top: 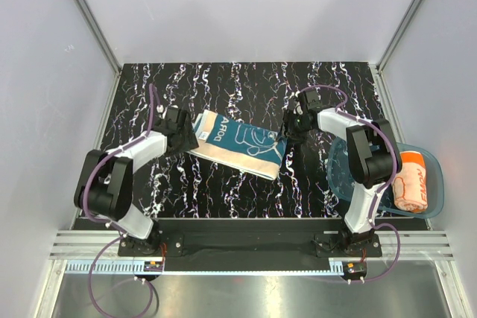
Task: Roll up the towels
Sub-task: Fold the towel, then roll the towel
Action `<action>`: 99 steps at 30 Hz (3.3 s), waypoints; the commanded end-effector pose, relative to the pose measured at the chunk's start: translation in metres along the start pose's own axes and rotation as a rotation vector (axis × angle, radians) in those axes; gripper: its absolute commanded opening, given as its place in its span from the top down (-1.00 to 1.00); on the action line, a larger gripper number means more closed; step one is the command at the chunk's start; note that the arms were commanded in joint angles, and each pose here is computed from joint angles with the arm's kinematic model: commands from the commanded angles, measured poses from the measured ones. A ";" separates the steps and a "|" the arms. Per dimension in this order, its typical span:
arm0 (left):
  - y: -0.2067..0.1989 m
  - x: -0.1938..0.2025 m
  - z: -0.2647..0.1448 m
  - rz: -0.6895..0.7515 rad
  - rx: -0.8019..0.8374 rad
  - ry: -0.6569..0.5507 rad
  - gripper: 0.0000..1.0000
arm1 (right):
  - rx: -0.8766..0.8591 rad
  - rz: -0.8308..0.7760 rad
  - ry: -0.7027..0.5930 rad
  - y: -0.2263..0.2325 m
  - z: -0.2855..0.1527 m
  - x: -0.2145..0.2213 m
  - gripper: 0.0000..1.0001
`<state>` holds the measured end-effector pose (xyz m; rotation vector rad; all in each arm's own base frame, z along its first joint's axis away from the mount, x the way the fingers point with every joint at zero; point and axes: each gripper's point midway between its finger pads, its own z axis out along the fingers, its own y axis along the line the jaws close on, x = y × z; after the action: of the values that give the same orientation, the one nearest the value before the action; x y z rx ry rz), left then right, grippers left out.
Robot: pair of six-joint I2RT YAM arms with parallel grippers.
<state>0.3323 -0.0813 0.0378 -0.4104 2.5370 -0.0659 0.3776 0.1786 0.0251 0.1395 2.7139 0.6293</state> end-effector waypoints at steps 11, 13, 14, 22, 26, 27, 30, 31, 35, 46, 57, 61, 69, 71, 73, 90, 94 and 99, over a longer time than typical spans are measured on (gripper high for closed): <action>-0.042 -0.076 -0.059 0.110 0.011 -0.233 -0.67 | 0.028 -0.056 -0.132 0.013 -0.056 -0.019 -0.65; -0.071 -0.071 -0.076 0.213 0.062 -0.275 -0.67 | 0.037 -0.056 -0.149 0.012 -0.065 -0.017 -0.66; -0.085 -0.070 -0.083 0.245 0.088 -0.295 -0.67 | 0.042 -0.057 -0.157 0.011 -0.068 -0.017 -0.66; -0.219 0.017 -0.122 0.588 0.344 -0.369 -0.66 | 0.169 0.048 -0.295 -0.016 -0.118 -0.027 -0.64; -0.276 0.067 -0.128 0.727 0.446 -0.353 -0.64 | 0.201 0.107 -0.396 -0.025 -0.153 -0.032 -0.55; -0.290 0.075 -0.124 0.753 0.439 -0.352 -0.64 | 0.197 0.110 -0.432 -0.022 -0.167 -0.032 -0.55; -0.313 0.103 -0.117 0.818 0.438 -0.323 -0.64 | 0.207 0.106 -0.479 -0.022 -0.189 -0.030 -0.56; -0.316 0.109 -0.114 0.827 0.439 -0.312 -0.65 | 0.210 0.104 -0.479 -0.023 -0.192 -0.029 -0.56; -0.322 0.124 -0.097 0.834 0.421 -0.261 -0.66 | 0.228 0.094 -0.479 -0.026 -0.202 -0.019 -0.56; -0.304 0.159 -0.056 0.845 0.339 -0.170 -0.65 | 0.199 0.100 -0.455 -0.026 -0.195 -0.010 -0.53; -0.286 0.179 -0.040 0.762 0.342 -0.091 0.33 | 0.200 0.093 -0.445 -0.027 -0.193 -0.008 -0.48; -0.287 0.181 -0.044 0.749 0.378 -0.071 1.00 | 0.178 0.088 -0.437 -0.024 -0.191 -0.006 -0.46; -0.310 0.161 -0.096 0.555 0.670 0.044 1.00 | -0.070 0.041 -0.336 0.019 -0.174 0.003 -0.45; -0.317 0.148 -0.112 0.475 0.755 0.042 1.00 | -0.079 0.056 -0.298 0.019 -0.164 0.005 -0.46; -0.310 0.142 -0.119 0.390 0.817 0.095 1.00 | -0.098 0.067 -0.268 0.020 -0.157 0.009 -0.49; -0.268 0.104 -0.113 -0.304 0.988 0.314 1.00 | -0.417 0.079 -0.230 0.064 -0.142 0.019 -0.40; -0.255 0.096 -0.108 -0.470 1.018 0.330 1.00 | -0.496 0.084 -0.223 0.072 -0.140 0.023 -0.22; -0.234 0.102 -0.094 -0.644 0.970 0.365 1.00 | -0.611 0.048 -0.232 0.087 -0.140 0.023 -0.11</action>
<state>0.2525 -0.3355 0.0565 -0.6927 2.4080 -1.4498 0.3029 0.1880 0.1475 0.2207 2.3228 1.1940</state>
